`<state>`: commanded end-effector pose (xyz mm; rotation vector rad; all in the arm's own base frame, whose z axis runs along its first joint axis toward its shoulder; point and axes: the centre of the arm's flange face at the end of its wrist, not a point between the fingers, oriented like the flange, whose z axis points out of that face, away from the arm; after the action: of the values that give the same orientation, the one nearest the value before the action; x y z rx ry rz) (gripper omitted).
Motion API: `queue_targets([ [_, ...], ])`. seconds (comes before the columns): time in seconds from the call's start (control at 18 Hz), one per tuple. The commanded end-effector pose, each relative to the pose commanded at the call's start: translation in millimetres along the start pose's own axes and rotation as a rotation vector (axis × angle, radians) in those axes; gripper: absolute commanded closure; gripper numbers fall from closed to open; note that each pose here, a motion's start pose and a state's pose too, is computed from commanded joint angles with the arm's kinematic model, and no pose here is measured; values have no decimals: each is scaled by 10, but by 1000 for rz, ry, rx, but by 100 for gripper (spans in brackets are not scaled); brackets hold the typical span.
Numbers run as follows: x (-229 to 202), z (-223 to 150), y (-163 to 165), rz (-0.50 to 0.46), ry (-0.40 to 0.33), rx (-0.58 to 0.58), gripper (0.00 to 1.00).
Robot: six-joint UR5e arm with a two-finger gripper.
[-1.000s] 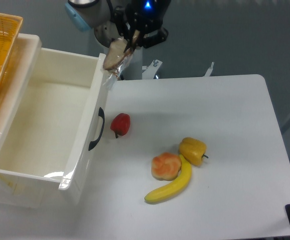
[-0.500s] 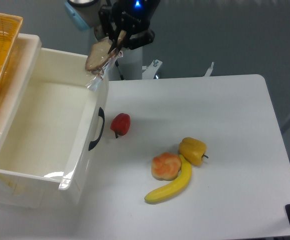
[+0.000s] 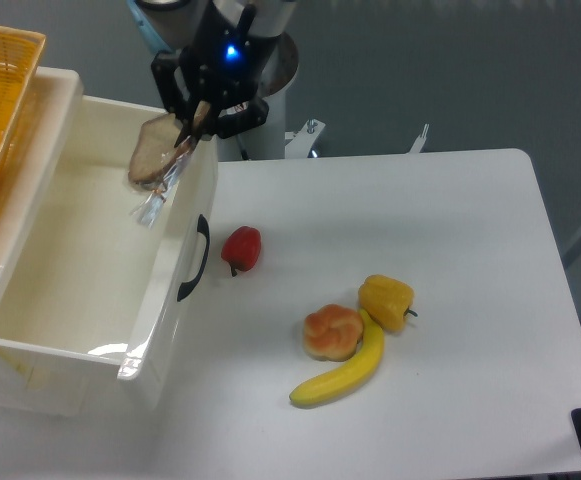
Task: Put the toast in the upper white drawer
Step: 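Lower the toast down into the white drawer, then open the gripper to release the toast inside the drawer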
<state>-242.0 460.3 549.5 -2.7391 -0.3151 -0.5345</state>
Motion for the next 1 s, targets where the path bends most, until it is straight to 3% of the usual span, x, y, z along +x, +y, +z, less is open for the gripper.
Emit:
queue_targets([
  [0.39, 99, 502, -90, -35, 54, -85, 99],
  [0.5, 124, 561, -86, -25, 59, -93, 91],
  [0.61, 140, 592, -97, -8, 55, -86, 74],
  [0.67, 137, 591, -104, -6, 51, -80, 72],
  [0.78, 136, 586, -110, 1, 49, -75, 54],
  [1.0, 135, 579, -120, 6, 45, -68, 48],
])
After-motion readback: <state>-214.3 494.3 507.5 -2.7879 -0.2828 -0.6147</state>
